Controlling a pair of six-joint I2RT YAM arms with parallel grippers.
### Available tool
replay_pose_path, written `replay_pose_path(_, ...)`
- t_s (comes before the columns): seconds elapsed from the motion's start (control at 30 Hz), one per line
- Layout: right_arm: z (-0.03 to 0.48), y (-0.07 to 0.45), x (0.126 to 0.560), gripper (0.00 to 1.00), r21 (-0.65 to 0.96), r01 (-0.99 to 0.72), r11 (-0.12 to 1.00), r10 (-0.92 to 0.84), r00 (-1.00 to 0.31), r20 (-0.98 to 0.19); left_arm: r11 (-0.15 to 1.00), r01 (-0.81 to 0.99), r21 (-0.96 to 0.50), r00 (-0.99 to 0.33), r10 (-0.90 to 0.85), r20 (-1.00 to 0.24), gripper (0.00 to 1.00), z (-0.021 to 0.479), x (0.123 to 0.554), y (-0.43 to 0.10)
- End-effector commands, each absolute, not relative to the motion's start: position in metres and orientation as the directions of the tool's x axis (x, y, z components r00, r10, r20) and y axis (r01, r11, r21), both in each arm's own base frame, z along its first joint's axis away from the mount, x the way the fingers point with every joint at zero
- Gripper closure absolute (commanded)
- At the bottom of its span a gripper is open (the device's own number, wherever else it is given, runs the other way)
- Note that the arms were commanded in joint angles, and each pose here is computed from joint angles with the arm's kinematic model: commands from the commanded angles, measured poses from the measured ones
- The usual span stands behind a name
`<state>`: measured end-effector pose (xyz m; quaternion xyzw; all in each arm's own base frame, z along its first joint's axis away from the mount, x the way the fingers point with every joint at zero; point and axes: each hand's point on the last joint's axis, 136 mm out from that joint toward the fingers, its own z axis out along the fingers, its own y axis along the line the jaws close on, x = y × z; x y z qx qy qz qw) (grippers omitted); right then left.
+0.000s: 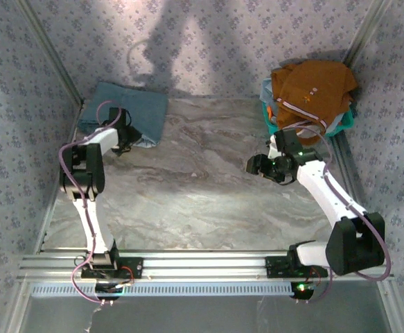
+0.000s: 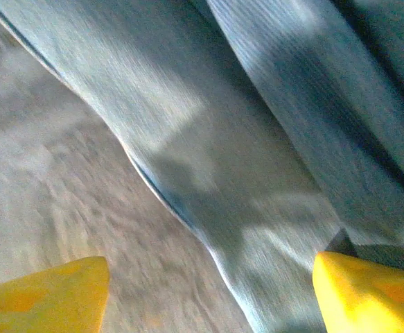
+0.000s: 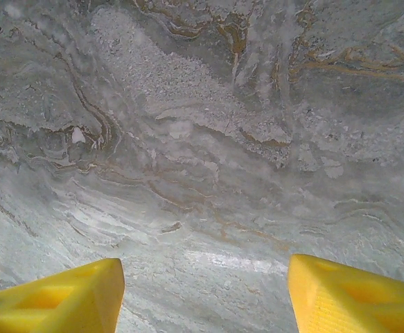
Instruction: Fold and stack the trousers
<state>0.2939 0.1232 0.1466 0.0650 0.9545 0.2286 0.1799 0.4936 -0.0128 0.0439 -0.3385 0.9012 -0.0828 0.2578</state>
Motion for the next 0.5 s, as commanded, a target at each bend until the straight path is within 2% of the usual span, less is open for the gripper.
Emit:
replay_pose_path(0.0, 0.168, 0.115, 0.287, 0.34, 0.449, 0.035, 0.893, 0.214, -0.911, -0.353, 0.796, -0.453, -0.402, -0.674, -0.601, -0.429, 0.2, 0.078, 0.474, -0.04)
replay_pose_path(0.13, 0.209, 0.113, 0.287, 0.27, 0.47, -0.016, 0.883, 0.232, -0.854, -0.466, 0.831, -0.437, -0.345, -0.664, -0.557, -0.499, 0.1, 0.11, 0.417, -0.036)
replay_pose_path(0.2, 0.234, 0.117, 0.287, 0.08, 0.456, -0.057, 0.888, 0.226, -0.81, -0.541, 0.849, -0.41, -0.334, -0.658, -0.529, -0.536, 0.01, 0.133, 0.39, -0.037)
replay_pose_path(0.23, 0.247, 0.123, 0.287, 0.0, 0.45, -0.093, 0.888, 0.217, -0.778, -0.589, 0.861, -0.385, -0.332, -0.657, -0.508, -0.557, 0.0, 0.147, 0.375, -0.039)
replay_pose_path(0.33, 0.298, 0.138, 0.28, 0.0, 0.419, -0.196, 0.887, 0.208, -0.639, -0.74, 0.912, -0.259, -0.319, -0.61, -0.41, -0.677, 0.0, 0.198, 0.338, -0.051)
replay_pose_path(0.47, 0.356, 0.145, 0.273, 0.0, 0.402, -0.284, 0.87, 0.266, -0.416, -0.869, 0.953, -0.166, -0.253, -0.389, -0.299, -0.872, 0.0, 0.278, 0.295, -0.053)
